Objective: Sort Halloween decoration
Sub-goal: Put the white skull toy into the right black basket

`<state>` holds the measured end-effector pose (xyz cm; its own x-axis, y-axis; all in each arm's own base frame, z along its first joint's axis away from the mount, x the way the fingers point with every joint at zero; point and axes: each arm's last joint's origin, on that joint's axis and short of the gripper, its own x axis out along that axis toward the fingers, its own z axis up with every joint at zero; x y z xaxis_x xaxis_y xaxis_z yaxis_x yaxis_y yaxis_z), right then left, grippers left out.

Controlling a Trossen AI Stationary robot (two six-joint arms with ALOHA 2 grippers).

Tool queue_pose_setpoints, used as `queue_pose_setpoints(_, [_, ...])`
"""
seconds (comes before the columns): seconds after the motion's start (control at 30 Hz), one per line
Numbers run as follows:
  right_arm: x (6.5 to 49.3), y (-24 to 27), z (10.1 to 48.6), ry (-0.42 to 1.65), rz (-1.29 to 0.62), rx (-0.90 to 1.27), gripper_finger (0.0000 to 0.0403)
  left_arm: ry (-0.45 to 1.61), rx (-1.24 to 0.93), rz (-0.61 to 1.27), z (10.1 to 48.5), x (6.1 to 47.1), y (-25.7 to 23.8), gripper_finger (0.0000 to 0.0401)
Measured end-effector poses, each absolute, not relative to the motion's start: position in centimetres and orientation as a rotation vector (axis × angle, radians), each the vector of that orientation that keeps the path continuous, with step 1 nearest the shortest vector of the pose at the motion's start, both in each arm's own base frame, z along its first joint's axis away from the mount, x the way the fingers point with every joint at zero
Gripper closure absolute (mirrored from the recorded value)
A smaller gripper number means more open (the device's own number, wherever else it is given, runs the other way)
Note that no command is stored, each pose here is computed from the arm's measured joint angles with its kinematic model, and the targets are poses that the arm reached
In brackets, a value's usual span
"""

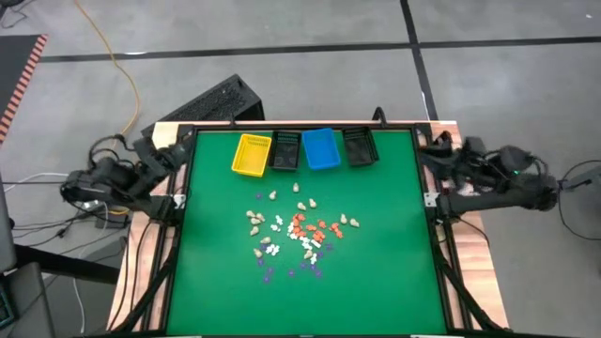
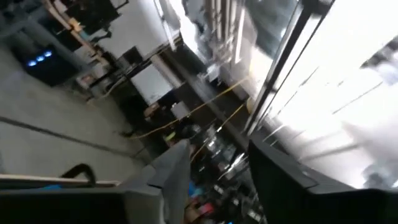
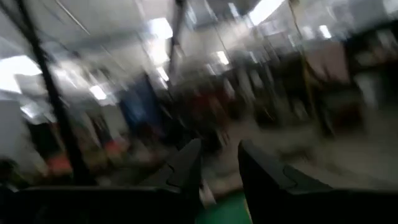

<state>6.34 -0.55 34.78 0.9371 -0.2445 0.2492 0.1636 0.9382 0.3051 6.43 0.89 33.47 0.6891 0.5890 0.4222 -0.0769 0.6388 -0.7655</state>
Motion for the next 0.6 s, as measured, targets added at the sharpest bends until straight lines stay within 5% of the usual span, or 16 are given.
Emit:
queue_pose_setpoints(0.27, [11.5,0.1,33.2,0.418,-0.265,0.357,0.0269,-0.391,-0.649,0.482,38.4,6.9,0.7,0.0224])
queue_pose_setpoints(0.6, [18.4,3.6,28.0,0.812,-0.151,0.26,0.0214,-0.201,-0.577,0.531,39.5,8.4,0.4,0.0225])
